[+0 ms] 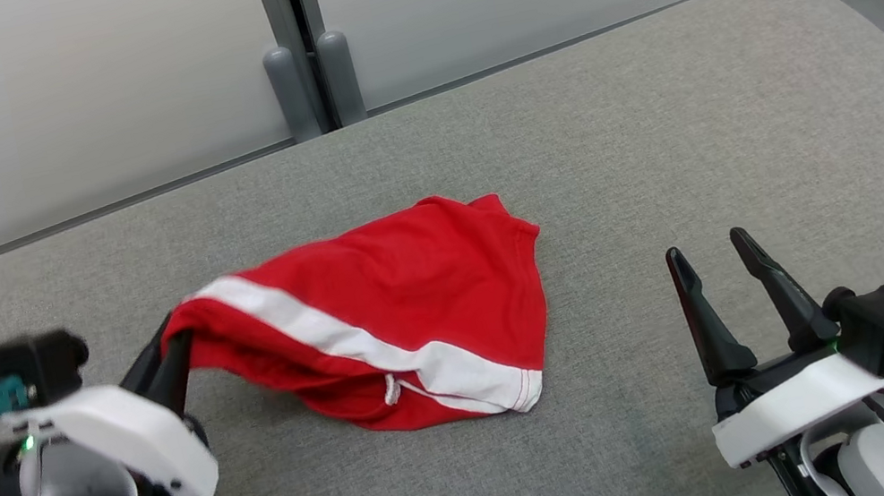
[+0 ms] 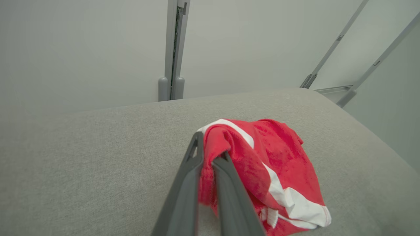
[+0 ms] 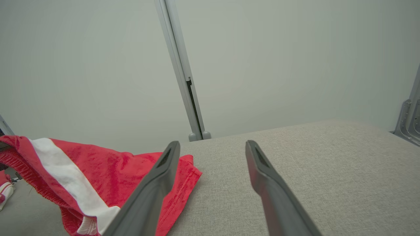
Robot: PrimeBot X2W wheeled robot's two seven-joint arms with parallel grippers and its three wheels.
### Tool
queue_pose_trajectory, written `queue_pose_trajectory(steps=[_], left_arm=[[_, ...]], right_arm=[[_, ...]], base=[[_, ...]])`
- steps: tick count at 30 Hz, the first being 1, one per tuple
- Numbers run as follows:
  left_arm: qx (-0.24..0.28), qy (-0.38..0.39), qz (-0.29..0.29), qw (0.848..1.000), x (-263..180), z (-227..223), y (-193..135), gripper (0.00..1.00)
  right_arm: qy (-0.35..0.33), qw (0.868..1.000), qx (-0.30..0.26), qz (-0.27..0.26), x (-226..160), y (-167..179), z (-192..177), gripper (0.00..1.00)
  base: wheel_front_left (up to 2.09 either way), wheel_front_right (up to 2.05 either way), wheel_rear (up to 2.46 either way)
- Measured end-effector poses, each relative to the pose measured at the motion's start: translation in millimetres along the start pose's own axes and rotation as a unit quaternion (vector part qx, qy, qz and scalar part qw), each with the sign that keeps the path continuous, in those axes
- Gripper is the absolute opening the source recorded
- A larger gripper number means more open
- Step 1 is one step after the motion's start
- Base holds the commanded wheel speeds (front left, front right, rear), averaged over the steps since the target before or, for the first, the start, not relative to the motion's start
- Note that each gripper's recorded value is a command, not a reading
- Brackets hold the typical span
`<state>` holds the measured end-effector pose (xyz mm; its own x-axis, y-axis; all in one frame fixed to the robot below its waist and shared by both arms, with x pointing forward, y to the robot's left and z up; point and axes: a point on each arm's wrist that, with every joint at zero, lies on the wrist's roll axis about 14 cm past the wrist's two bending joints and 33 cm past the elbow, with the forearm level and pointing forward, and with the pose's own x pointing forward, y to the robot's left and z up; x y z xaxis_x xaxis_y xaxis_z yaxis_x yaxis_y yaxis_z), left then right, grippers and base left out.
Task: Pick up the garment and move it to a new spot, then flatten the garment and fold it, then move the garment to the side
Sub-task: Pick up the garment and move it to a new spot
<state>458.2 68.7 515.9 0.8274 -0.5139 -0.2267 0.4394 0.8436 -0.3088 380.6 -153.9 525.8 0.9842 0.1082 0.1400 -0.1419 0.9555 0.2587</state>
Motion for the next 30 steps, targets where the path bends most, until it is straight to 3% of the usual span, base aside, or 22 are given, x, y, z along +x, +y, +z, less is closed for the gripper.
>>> queue_pose_trajectory(steps=[3,5,8,10,11,18,23,30], left_arm=[[-0.023,0.022,0.061,0.998,-19.7,-46.8,34.3,0.00],[-0.081,0.028,0.088,0.992,-29.9,-72.1,42.4,0.00],[-0.083,0.037,0.115,0.989,-43.8,-93.9,55.6,0.00],[-0.071,0.036,0.129,0.988,-50.8,-100.3,63.9,0.70],[-0.055,0.043,0.133,0.989,-54.4,-105.4,66.0,1.00],[-0.006,0.018,0.116,0.993,-64.7,-106.6,60.7,1.00],[0.037,-0.046,0.132,0.989,-71.8,-70.9,70.7,1.00],[0.046,-0.166,0.169,0.970,-93.9,-5.6,70.8,1.00]], right_arm=[[0.005,1.000,-0.004,0.005,2.3,2.4,-3.4,1.00],[0.010,1.000,-0.006,0.009,3.7,4.5,-6.9,1.00],[0.015,1.000,-0.010,0.013,5.8,6.2,-10.6,1.00],[0.017,1.000,-0.011,0.021,8.0,11.0,-12.0,1.00],[0.016,0.999,-0.011,0.025,9.4,14.0,-11.7,1.00],[0.013,0.999,-0.014,0.043,11.7,24.7,-9.6,1.00],[0.010,0.999,-0.016,0.048,10.9,27.8,-7.1,1.00],[-0.009,0.999,-0.015,0.050,6.9,29.9,5.7,1.00]], base=[[0.00,0.00,0.00],[0.00,0.00,0.00],[0.00,0.00,0.00],[0.00,0.00,0.00],[0.00,0.00,0.00],[0.00,0.00,0.00],[0.00,0.00,0.00],[0.00,0.00,0.00]])
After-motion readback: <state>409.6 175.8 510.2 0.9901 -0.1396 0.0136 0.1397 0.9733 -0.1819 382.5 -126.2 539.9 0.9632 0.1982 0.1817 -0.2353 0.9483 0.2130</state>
